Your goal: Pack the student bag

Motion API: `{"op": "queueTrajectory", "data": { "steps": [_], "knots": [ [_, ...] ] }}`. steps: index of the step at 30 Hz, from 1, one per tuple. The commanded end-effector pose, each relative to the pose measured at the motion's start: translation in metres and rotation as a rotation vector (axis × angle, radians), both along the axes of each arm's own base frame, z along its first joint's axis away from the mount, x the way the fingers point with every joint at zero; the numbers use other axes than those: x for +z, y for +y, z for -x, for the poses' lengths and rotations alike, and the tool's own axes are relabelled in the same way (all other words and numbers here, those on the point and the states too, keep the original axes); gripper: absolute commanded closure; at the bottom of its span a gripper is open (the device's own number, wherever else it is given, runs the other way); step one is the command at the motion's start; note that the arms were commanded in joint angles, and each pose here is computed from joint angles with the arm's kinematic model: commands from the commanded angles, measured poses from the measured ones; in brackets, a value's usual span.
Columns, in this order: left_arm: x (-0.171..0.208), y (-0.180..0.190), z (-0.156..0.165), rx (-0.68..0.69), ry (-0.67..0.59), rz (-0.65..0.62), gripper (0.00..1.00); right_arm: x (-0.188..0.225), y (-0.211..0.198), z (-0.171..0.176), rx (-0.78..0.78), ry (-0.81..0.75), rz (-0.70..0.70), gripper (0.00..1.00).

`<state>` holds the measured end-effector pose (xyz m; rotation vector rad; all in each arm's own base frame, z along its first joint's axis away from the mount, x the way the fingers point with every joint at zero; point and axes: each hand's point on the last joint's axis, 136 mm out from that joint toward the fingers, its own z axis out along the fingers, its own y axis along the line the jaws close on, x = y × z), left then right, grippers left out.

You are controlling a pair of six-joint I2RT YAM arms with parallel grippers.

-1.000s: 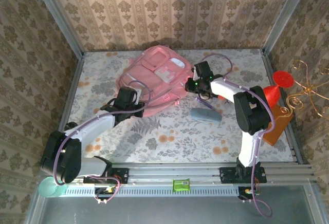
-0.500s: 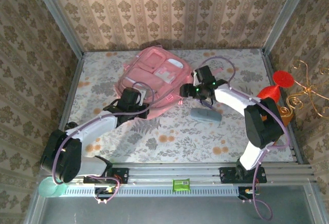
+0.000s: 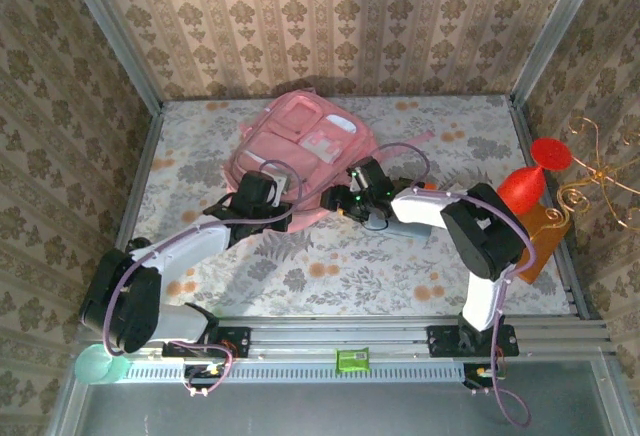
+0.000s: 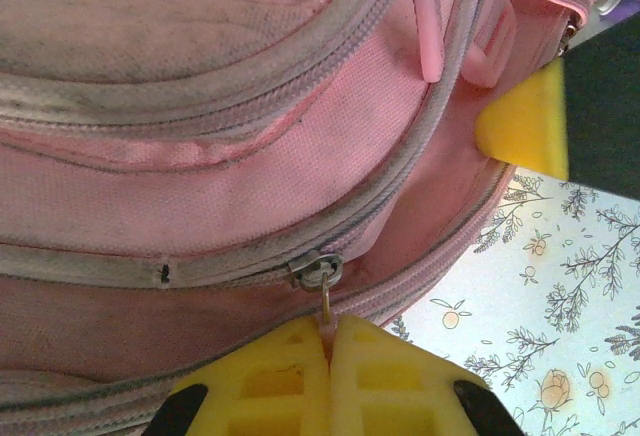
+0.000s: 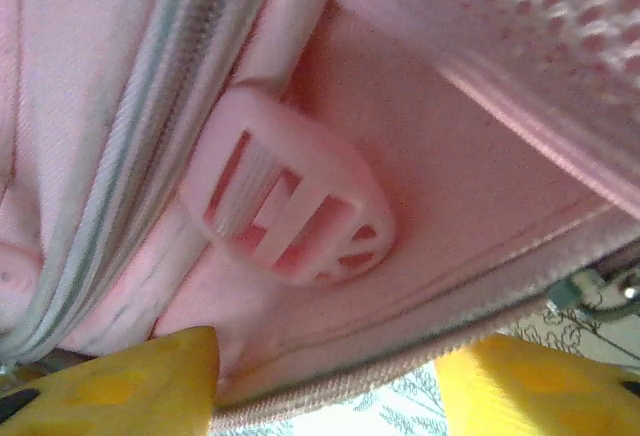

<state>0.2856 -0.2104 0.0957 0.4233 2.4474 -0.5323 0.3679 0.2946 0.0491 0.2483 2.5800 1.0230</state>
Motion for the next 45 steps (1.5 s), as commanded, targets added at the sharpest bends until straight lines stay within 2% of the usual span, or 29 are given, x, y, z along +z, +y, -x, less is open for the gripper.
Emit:
{"op": "queueTrajectory", "data": {
  "steps": [1, 2, 4, 7, 15, 19, 24, 27, 30, 33, 38, 45],
  "knots": [
    [0.002, 0.000, 0.000, 0.000, -0.013, -0.008, 1.00, 0.001, -0.005, -0.018, -0.066, -0.020, -0.025, 0.67],
    [0.001, 0.003, 0.001, 0.004, -0.013, -0.023, 1.00, -0.001, -0.012, -0.020, -0.082, -0.024, -0.015, 0.75],
    [0.000, 0.009, 0.001, 0.015, -0.014, -0.057, 1.00, -0.004, -0.024, -0.023, -0.097, -0.032, 0.001, 0.85],
    [-0.001, 0.024, 0.000, 0.046, -0.023, -0.105, 1.00, -0.003, -0.044, -0.026, -0.096, -0.036, 0.025, 0.93],
    [-0.013, 0.066, -0.005, 0.128, -0.005, -0.199, 1.00, 0.008, -0.080, -0.038, 0.043, -0.045, 0.155, 0.96],
    [-0.013, 0.053, -0.001, 0.074, 0.010, -0.158, 1.00, 0.011, -0.090, -0.048, 0.101, -0.039, 0.205, 0.95],
    [0.009, -0.003, 0.013, -0.064, 0.018, 0.062, 1.00, 0.022, -0.100, -0.069, 0.075, -0.055, 0.213, 0.86],
    [0.018, -0.018, 0.013, -0.060, 0.010, 0.137, 1.00, 0.033, -0.100, -0.067, 0.064, -0.070, 0.205, 0.70],
    [0.019, -0.021, 0.011, -0.042, -0.003, 0.118, 1.00, 0.035, -0.102, -0.051, 0.058, -0.058, 0.210, 0.51],
    [0.017, -0.020, 0.010, -0.035, -0.011, 0.092, 1.00, 0.038, -0.101, -0.028, 0.031, -0.059, 0.197, 0.41],
    [0.015, -0.019, 0.009, -0.037, -0.011, 0.077, 1.00, 0.043, -0.072, 0.012, 0.069, -0.055, 0.170, 0.23],
    [0.011, -0.019, 0.009, -0.036, -0.009, 0.060, 1.00, 0.023, -0.034, 0.020, 0.045, -0.036, 0.141, 0.17]
  ]
}}
